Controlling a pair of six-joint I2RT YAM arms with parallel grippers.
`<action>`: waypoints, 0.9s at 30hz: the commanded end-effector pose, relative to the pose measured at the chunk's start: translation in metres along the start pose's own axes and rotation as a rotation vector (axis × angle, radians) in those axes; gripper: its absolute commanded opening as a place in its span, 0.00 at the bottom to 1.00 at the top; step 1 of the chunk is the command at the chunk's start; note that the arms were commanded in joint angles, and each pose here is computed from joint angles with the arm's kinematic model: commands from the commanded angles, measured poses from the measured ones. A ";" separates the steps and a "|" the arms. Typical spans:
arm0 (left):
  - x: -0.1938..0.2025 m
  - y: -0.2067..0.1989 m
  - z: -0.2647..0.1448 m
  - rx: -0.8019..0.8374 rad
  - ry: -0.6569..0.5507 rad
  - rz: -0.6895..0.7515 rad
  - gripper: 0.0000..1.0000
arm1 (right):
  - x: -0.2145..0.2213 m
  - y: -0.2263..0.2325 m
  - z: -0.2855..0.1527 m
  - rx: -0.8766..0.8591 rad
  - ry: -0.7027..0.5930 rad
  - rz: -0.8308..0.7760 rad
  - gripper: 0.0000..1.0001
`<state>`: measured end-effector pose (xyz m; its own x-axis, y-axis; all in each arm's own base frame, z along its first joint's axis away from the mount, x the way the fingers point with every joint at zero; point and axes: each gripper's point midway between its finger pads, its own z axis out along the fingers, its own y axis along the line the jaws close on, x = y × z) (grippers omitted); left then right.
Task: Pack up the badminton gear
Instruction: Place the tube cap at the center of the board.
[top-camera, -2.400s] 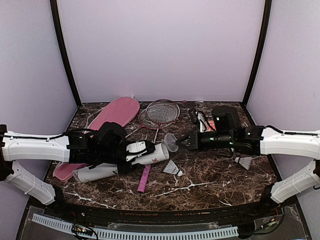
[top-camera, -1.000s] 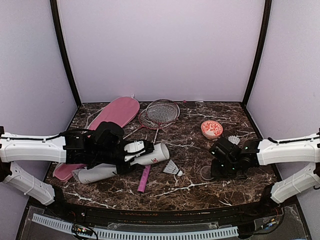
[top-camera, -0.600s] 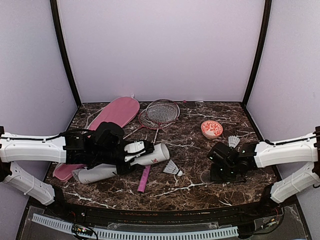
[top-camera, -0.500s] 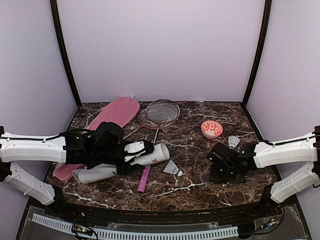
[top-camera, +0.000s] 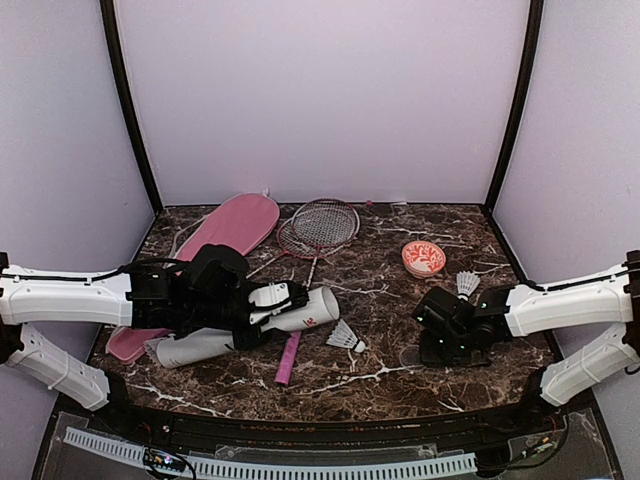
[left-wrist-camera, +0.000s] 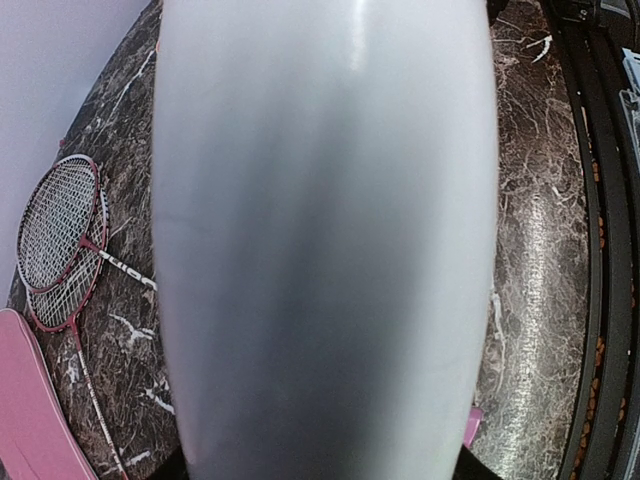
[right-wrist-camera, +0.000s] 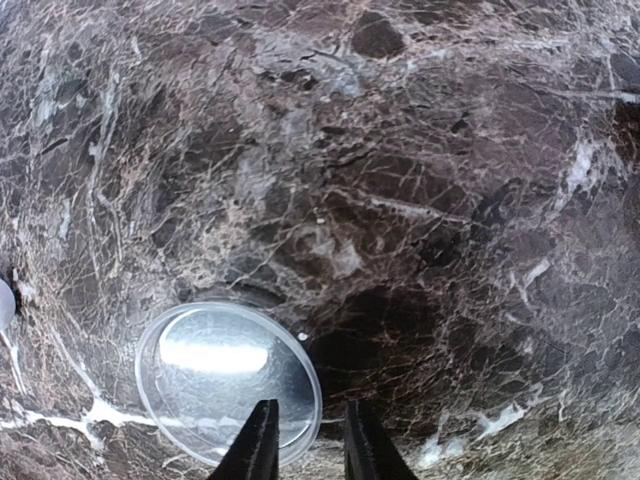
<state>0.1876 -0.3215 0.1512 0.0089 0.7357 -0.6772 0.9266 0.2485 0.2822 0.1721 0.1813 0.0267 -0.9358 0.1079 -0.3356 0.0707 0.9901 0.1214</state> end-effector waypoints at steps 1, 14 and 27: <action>-0.003 -0.003 -0.003 0.009 -0.015 -0.017 0.56 | -0.002 -0.001 -0.004 -0.001 -0.020 0.012 0.30; -0.001 -0.004 -0.001 0.012 -0.010 -0.014 0.56 | -0.050 -0.002 -0.062 -0.005 -0.191 0.009 0.63; 0.000 -0.003 0.000 0.003 -0.001 -0.011 0.56 | -0.099 -0.076 -0.063 -0.046 -0.238 0.283 0.78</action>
<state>0.1872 -0.3216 0.1508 0.0108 0.7382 -0.6744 0.9251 0.2486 0.2869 0.2347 0.1055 0.1210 -0.7743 0.3562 -0.5230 0.2794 0.9340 0.2225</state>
